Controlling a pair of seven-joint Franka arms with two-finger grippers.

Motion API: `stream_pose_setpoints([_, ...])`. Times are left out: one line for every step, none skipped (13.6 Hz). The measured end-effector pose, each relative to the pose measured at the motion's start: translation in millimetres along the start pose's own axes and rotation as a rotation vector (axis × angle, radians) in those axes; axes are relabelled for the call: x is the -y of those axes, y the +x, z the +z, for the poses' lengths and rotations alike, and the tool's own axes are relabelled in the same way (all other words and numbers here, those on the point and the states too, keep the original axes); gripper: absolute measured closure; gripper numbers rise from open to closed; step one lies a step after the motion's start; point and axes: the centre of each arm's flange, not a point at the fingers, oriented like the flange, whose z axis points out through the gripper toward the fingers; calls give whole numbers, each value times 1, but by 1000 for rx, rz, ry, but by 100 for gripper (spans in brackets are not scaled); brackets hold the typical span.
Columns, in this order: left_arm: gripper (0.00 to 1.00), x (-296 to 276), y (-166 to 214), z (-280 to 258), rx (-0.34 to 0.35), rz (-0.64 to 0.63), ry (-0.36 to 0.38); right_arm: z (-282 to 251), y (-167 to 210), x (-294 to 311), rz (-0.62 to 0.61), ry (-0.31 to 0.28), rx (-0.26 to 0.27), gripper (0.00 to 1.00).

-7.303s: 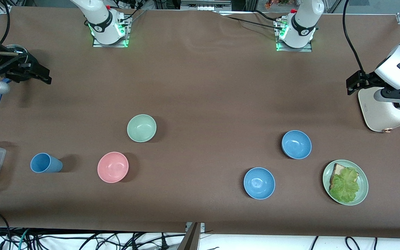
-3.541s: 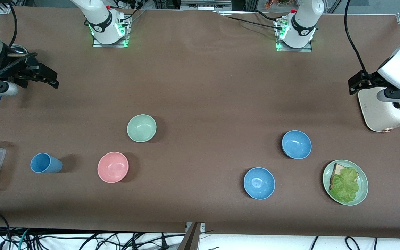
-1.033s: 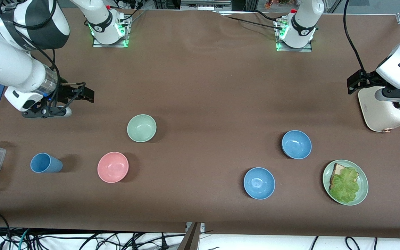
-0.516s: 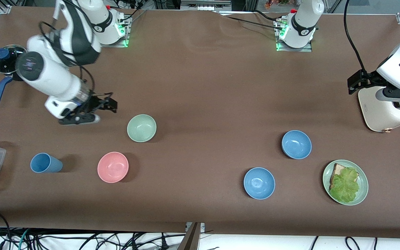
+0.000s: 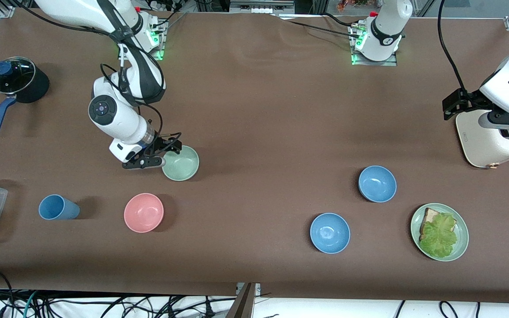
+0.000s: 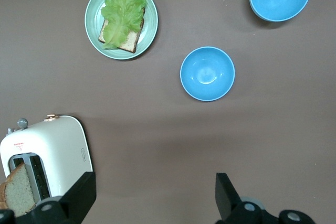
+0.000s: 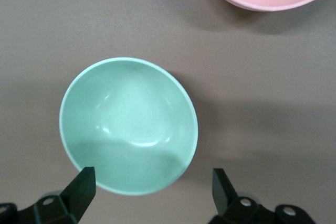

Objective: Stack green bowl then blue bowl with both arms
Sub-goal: 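Close the right gripper on the mint-green bowl rim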

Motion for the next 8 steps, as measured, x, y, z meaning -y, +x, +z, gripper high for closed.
stream_pose_setpoints([0,0,0,0,0,0,0,4,2,-2,2,1,-4,1])
stream_pose_setpoints([0,0,0,0,0,0,0,8,3,-7,4,0,-4,1])
stream_pose_setpoints([0,0,0,0,0,0,0,12,4,-12,7,0,-3,2])
stream_pose_setpoints([0,0,0,0,0,0,0,16,6,-17,11,0,-3,4])
stream_pose_setpoints([0,0,0,0,0,0,0,22,6,-21,16,0,-3,4])
stream_pose_setpoints([0,0,0,0,0,0,0,29,7,-23,19,1,-1,10])
stream_pose_setpoints([0,0,0,0,0,0,0,35,6,-23,20,1,5,10])
stream_pose_setpoints([0,0,0,0,0,0,0,40,5,-24,21,2,10,17])
